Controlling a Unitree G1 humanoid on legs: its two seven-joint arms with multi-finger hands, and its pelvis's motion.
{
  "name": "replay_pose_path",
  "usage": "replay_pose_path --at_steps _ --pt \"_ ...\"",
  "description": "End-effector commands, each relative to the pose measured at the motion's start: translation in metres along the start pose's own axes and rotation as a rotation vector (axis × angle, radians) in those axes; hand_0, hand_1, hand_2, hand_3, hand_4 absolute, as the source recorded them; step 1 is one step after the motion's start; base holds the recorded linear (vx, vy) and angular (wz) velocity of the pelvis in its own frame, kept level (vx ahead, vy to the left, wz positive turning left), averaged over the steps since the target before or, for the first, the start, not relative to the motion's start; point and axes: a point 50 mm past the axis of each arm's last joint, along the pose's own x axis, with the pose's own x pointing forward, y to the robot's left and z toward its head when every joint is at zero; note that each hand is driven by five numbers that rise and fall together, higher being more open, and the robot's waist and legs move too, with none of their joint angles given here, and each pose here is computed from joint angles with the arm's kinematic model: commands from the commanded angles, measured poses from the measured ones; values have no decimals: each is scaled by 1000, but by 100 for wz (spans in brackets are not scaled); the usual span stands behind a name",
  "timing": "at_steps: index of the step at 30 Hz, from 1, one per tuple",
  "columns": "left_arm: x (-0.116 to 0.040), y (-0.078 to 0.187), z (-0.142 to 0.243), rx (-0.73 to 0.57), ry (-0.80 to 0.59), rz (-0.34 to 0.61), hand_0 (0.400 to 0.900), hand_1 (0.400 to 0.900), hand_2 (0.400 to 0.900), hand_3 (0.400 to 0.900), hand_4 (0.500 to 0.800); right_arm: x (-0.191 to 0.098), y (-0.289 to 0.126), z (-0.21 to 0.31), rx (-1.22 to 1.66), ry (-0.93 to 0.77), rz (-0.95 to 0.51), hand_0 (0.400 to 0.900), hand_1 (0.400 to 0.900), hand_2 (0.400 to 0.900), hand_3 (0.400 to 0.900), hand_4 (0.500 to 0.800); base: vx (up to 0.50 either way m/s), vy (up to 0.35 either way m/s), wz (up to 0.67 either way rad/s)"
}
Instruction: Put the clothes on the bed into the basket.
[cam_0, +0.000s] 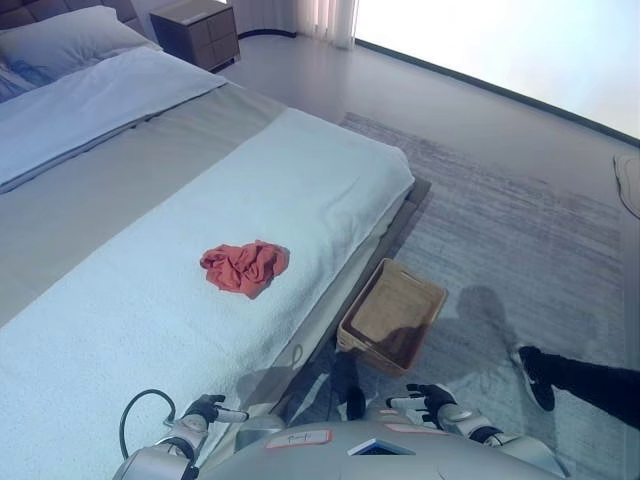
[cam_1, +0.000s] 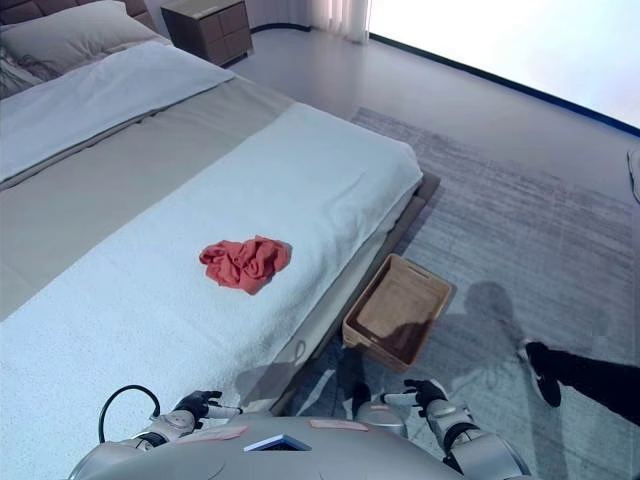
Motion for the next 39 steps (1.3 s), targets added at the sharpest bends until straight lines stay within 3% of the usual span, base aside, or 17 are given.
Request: replay_pose_path --at_steps 1,14,18,19,22,27,32,39 --pt "2 11 29 55 -69 50 900 900 900 900 800 -1 -32 24 -36 -55 -102 900 900 900 900 800 0 0 0" --pt "0 31 47 87 -133 143 900 900 900 900 800 -2 -41 25 -9 -54 -143 900 900 900 900 800 0 3 -1" --pt "-12 73 100 182 -338 337 900 900 900 900 800 -4 -57 40 31 -108 -207 900 900 900 900 800 -1 -1 1" --pt "-12 73 100 182 -337 338 900 900 900 900 800 -4 -57 40 31 -109 -207 900 900 900 900 800 -4 -6 6" --pt "-43 115 149 279 -561 538 900 900 900 900 800 -8 -72 50 59 -151 -247 900 900 900 900 800 -7 -8 7" --pt "-91 177 189 366 -694 802 900 900 900 900 800 -17 -110 54 91 -145 -292 900 900 900 900 800 0 0 0" --pt "-121 199 229 383 -755 935 900 900 900 900 800 -19 -119 53 111 -124 -315 900 900 900 900 800 -23 -5 1" --pt "-150 215 272 365 -778 1007 900 900 900 900 800 -19 -118 56 204 -147 -343 900 900 900 900 800 -8 4 -4"
